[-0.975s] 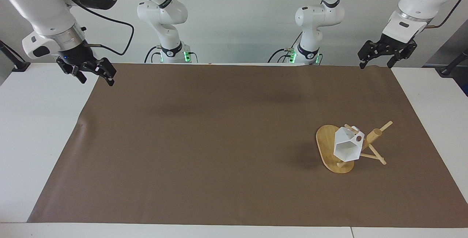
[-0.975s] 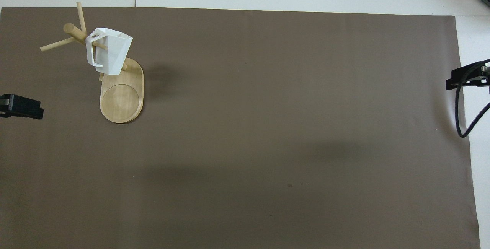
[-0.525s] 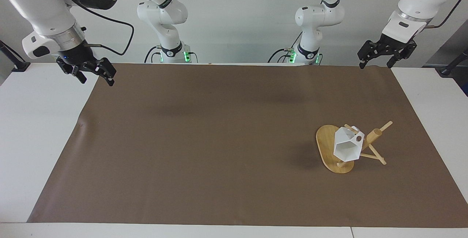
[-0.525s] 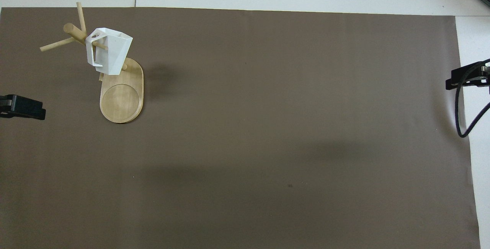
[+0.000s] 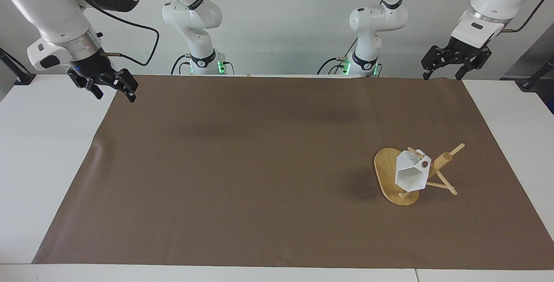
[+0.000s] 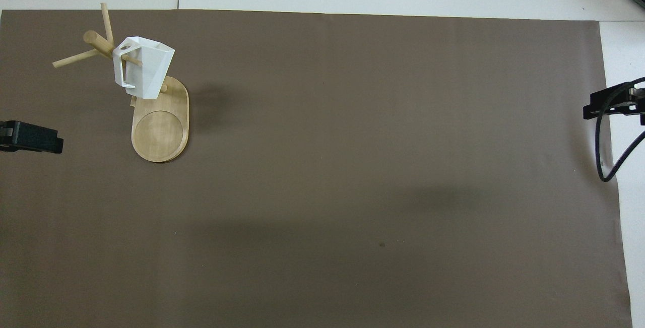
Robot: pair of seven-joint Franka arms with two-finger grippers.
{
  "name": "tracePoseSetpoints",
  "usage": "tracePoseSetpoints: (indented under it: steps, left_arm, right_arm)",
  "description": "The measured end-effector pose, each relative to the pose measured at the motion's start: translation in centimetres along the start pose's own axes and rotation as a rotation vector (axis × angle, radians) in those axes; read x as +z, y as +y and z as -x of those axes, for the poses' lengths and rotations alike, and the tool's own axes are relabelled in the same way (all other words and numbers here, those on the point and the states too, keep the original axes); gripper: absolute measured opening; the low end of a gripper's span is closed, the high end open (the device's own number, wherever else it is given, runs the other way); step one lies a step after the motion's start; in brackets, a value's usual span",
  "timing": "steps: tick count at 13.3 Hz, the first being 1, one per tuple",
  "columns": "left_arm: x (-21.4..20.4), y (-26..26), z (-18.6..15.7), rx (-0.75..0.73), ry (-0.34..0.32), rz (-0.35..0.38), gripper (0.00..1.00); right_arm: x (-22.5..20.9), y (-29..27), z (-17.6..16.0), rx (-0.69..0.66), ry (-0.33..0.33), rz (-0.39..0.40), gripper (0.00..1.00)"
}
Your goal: Hang cup on rack
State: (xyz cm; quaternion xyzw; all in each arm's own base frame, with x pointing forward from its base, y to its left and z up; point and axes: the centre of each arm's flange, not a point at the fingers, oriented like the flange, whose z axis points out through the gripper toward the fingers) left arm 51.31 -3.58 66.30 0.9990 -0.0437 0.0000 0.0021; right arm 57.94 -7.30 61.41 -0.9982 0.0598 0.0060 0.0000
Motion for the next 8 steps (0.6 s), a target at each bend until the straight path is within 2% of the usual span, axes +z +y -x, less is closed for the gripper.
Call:
tracePoseSetpoints:
  steps: [8]
  left_arm:
    - [-1.1, -0.3, 0.3, -0.006, 0.011, 0.000, 1.00]
  right_arm:
    - [0.4, -0.1, 0.0, -0.002, -0.009, 0.000, 1.00]
